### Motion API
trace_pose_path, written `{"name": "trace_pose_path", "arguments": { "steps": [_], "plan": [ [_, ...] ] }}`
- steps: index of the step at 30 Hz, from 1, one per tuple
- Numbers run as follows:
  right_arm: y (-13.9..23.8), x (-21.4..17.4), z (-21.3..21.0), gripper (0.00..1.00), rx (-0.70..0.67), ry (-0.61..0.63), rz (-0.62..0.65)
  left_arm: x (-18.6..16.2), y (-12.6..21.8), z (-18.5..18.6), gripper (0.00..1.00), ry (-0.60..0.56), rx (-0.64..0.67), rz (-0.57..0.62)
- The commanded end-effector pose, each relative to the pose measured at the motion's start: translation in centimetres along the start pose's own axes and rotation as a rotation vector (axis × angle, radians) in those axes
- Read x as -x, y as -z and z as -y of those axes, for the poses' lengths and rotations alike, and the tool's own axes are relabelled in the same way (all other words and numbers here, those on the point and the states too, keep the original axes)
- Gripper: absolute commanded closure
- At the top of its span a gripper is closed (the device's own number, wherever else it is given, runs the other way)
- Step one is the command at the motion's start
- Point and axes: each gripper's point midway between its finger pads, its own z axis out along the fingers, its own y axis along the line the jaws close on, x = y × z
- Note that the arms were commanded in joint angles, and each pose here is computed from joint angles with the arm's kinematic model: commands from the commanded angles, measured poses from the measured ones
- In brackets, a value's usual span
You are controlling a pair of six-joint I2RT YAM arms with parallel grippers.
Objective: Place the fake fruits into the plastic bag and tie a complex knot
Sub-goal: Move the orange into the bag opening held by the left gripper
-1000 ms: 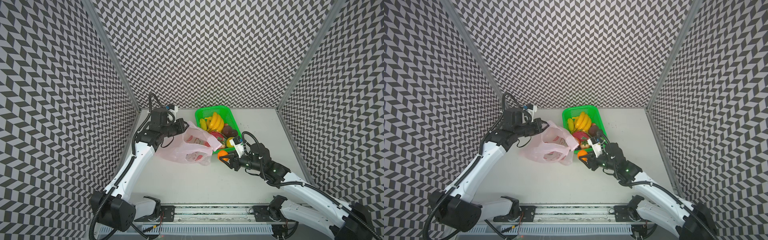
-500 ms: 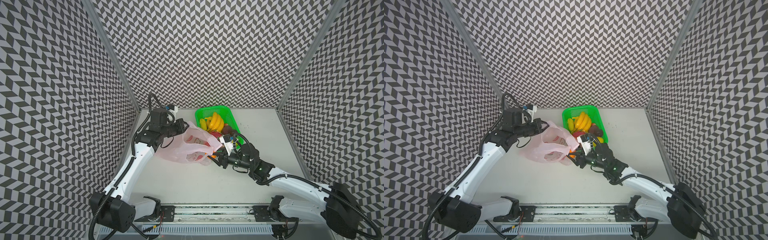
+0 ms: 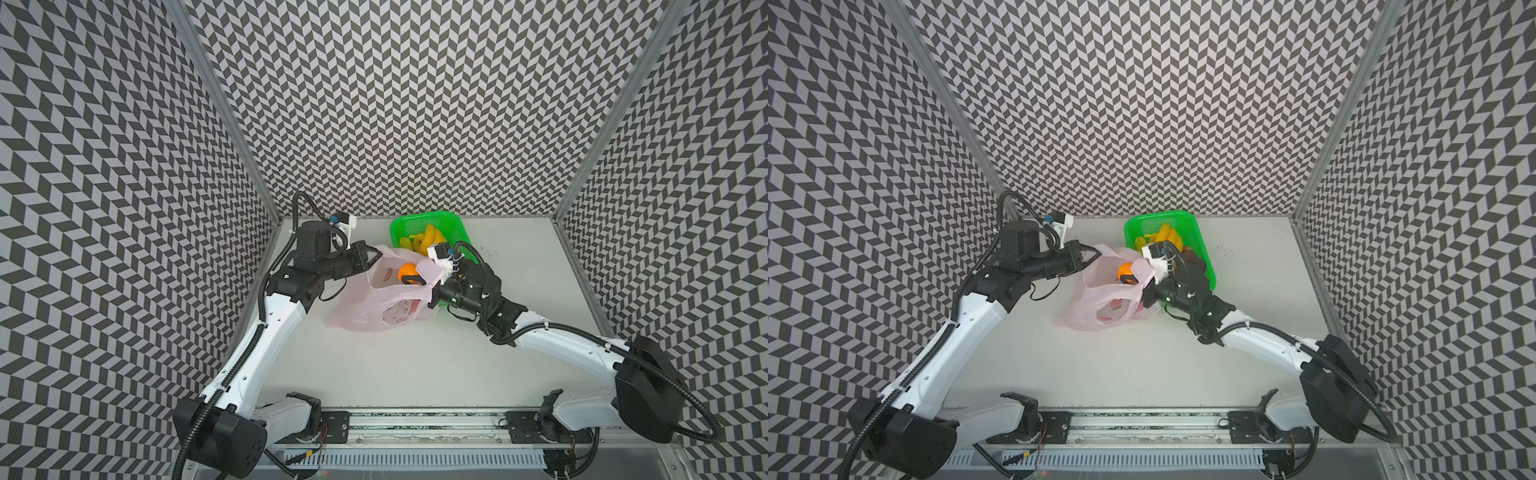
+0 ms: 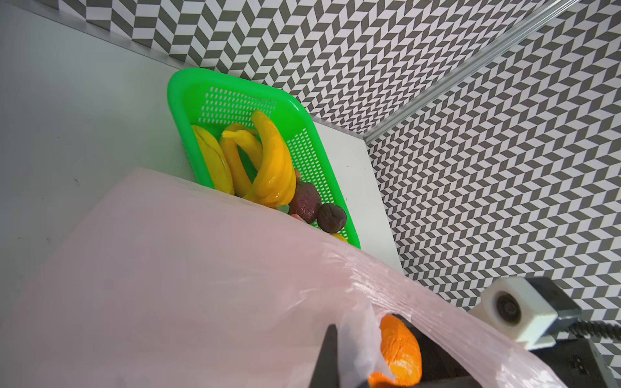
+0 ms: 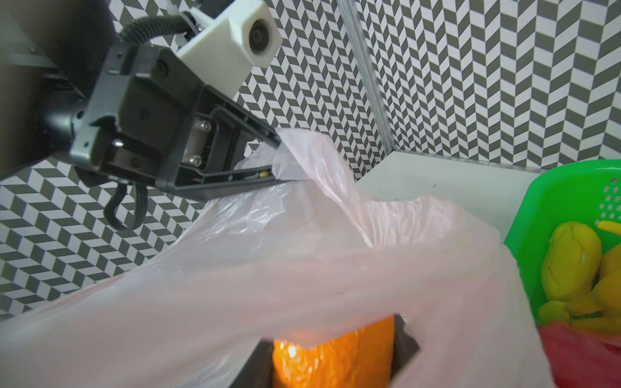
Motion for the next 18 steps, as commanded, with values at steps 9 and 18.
{"name": "trace_pose_path", "arguments": {
  "steps": [9, 18],
  "plan": [
    [-0.60, 0.54, 0.73, 0.45, -0.008, 0.068, -0.022, 0.03, 0.11, 2.07, 1.00, -0.007, -0.094, 0.017],
    [-0.32, 0.76, 0.79, 0.33, -0.018, 0.082, -0.021, 0.24, 0.34, 2.15, 1.00, -0.014, -0.083, 0.027]
  ]
}}
